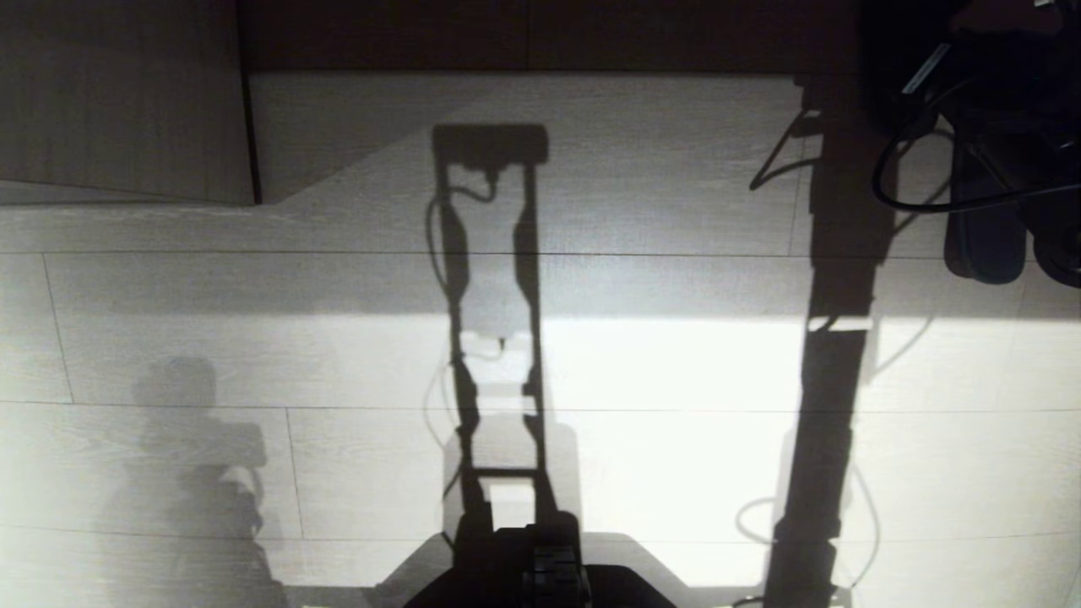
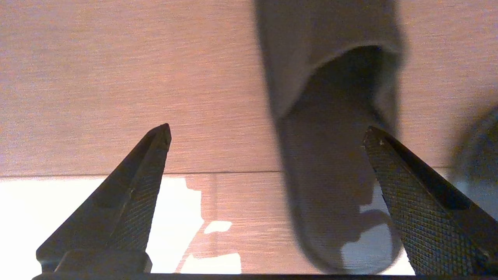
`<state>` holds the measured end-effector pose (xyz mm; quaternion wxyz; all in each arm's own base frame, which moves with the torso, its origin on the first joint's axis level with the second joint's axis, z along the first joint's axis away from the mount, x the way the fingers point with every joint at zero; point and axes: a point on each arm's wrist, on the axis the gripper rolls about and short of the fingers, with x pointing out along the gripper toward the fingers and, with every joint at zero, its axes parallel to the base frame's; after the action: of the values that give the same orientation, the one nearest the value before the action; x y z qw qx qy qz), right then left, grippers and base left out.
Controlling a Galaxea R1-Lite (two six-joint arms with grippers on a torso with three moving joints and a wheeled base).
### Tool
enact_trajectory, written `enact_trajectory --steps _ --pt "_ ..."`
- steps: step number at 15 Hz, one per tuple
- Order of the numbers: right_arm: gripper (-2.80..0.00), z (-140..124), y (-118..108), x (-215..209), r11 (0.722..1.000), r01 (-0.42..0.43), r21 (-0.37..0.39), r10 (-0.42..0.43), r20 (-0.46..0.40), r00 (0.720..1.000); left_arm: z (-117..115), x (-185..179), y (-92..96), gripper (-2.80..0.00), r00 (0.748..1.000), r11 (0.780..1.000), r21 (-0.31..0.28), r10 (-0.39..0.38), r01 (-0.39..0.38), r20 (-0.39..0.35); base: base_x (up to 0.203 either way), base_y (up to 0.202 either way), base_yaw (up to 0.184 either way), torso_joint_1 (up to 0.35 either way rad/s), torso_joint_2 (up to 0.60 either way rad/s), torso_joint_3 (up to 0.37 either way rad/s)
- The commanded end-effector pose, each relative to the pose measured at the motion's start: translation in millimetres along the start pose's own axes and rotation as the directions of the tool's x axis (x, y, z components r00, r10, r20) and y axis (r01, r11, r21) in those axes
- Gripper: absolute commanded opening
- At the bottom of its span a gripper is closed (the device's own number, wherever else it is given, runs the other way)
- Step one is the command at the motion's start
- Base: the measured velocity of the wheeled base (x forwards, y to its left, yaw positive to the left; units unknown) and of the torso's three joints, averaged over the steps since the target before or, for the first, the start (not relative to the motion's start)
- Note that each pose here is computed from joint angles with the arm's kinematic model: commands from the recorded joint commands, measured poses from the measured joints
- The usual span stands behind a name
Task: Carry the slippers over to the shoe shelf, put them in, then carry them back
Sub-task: Pick up the slippers on the floor
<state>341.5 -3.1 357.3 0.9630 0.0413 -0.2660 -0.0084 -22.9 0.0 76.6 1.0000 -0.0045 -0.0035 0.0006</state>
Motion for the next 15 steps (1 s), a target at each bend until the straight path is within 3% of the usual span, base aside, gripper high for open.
enact_trajectory --steps 1,15 --pt "0.00 -4 2 3 1.000 -0.005 0.005 0.005 0.018 1.000 0 0 0.0 -2.80 1.000 1.000 0.000 0.000 0.000 -0.001 0.000 0.000 0.000 0.000 0.00 0.000" --pt "0.00 -31 10 43 1.000 -0.020 0.020 0.018 0.123 0.992 0 0 0.0 -2.80 1.000 1.000 0.000 0.000 0.000 0.001 0.000 0.000 0.000 0.000 0.00 0.000"
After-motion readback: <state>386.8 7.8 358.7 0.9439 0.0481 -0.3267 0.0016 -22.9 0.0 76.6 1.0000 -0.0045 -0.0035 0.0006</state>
